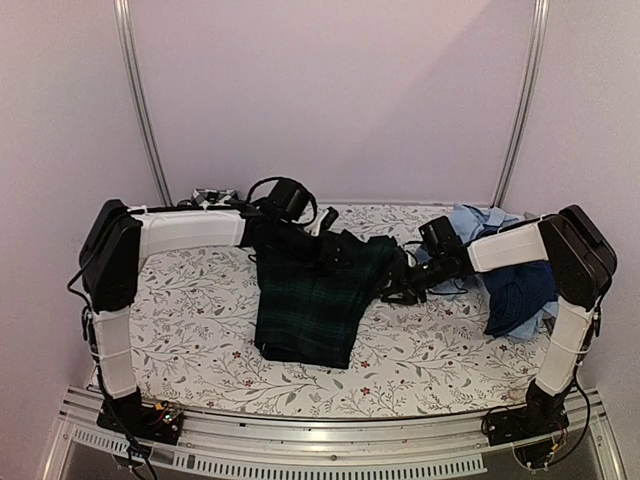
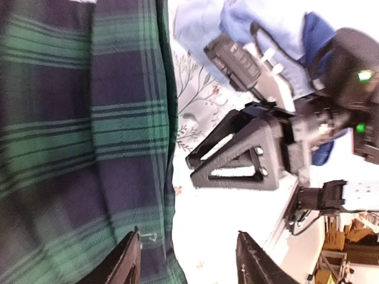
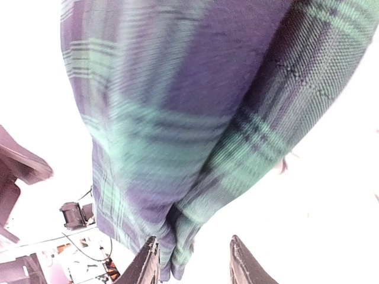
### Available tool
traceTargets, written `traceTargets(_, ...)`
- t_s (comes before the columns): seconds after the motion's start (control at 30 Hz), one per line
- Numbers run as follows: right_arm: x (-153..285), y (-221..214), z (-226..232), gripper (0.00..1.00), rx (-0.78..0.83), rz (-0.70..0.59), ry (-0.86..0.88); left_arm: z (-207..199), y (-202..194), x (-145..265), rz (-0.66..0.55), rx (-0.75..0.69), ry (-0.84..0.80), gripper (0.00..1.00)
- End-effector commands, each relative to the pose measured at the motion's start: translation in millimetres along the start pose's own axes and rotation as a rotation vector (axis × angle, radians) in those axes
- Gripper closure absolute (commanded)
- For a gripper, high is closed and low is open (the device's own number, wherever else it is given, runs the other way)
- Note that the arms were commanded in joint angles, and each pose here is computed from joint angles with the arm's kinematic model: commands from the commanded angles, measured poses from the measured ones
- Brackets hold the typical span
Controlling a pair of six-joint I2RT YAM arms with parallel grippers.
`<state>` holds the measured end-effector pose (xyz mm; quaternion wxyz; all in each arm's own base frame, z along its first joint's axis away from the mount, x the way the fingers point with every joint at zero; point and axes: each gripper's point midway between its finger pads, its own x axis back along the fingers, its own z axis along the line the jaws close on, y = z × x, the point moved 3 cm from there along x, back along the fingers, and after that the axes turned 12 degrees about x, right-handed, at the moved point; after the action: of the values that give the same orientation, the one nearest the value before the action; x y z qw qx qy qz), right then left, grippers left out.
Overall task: Fold and stack the mixed laundry pile
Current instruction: Adjust the rectangle-folded skirt at the center of the board, then smooth out the rectangle-folded skirt at the center of the board.
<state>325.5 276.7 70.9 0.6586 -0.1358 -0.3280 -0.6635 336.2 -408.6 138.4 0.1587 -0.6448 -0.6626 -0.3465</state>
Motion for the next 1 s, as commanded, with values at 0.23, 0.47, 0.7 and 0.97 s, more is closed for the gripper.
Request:
traceTargets(0.23, 50, 27, 82, 0.56, 0.313, -0.084, 0.035, 80, -18, 122, -0.245, 0.132, 0.122, 0.40)
traceTargets(0.47, 7, 46, 127, 0.54, 0.413, -0.011, 0.203, 104, -57, 119, -0.202, 0.189, 0.070, 0.47)
traceTargets(0.7, -56, 24, 79, 0.59, 0.295, 0.137, 0.227, 105, -92, 71, -0.051, 0.124, 0.098, 0.56)
traceTargets(0.97, -57, 2, -4, 0.59, 0.175, 0.210, 0.042, 114, -144, 29, 0.122, 0.042, 0.214, 0.63)
